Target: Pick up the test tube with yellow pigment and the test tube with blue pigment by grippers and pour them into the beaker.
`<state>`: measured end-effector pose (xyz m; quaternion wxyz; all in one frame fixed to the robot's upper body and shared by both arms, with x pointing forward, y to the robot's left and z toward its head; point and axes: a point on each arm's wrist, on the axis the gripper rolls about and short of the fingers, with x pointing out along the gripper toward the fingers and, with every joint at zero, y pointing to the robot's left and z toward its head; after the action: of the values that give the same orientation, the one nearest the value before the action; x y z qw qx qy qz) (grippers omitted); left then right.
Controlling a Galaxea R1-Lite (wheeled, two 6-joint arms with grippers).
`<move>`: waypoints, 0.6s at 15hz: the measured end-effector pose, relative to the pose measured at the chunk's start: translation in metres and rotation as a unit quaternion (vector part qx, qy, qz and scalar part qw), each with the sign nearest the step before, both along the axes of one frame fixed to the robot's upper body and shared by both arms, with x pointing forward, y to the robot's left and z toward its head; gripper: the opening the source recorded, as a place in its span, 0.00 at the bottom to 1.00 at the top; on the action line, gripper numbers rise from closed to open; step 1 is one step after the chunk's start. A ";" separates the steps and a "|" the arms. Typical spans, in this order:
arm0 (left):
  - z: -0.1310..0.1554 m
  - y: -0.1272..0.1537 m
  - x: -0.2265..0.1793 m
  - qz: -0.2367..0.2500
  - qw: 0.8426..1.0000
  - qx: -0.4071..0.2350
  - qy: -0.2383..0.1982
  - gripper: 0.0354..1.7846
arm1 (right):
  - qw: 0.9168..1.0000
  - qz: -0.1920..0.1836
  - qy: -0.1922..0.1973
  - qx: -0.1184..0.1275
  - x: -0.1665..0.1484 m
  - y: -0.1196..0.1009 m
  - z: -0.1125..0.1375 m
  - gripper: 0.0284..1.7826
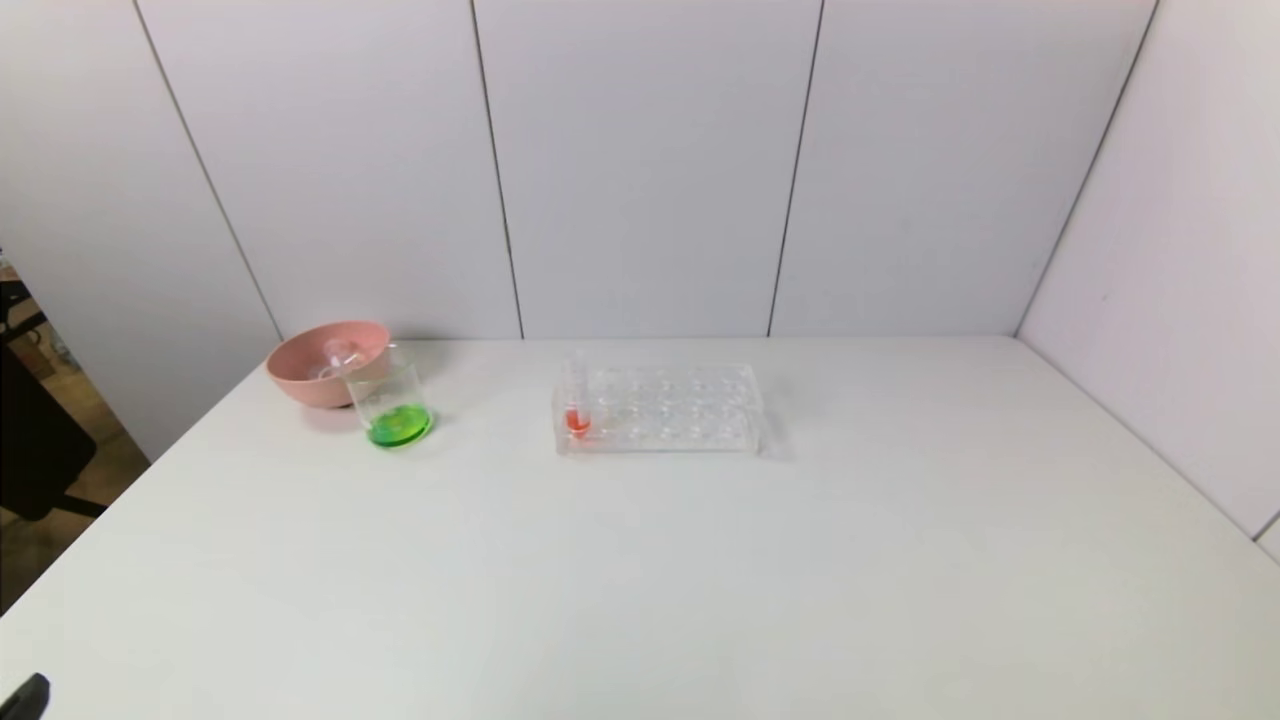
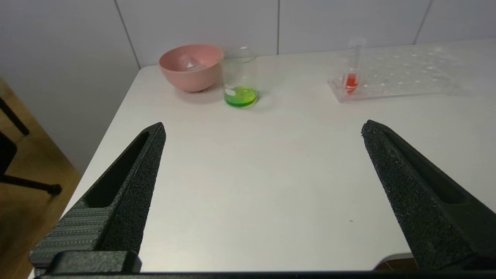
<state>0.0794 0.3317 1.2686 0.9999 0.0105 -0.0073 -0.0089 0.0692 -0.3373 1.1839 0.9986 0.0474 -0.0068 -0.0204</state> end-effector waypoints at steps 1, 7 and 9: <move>-0.021 0.001 0.004 0.014 1.000 0.000 -0.005 0.99 | 1.000 0.000 0.000 0.000 0.000 0.000 0.000 0.96; -0.078 0.002 -0.006 0.029 0.999 -0.012 0.009 0.99 | 1.000 0.000 0.000 0.000 0.000 0.000 0.000 0.96; -0.085 0.002 -0.009 0.025 0.999 -0.017 0.022 0.99 | 1.000 0.000 0.000 0.000 0.000 0.000 0.000 0.96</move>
<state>0.0706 0.3339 1.1839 0.9997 -0.0070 0.0150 0.0161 0.0692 -0.3373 1.1839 0.9986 0.0474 -0.0066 -0.0205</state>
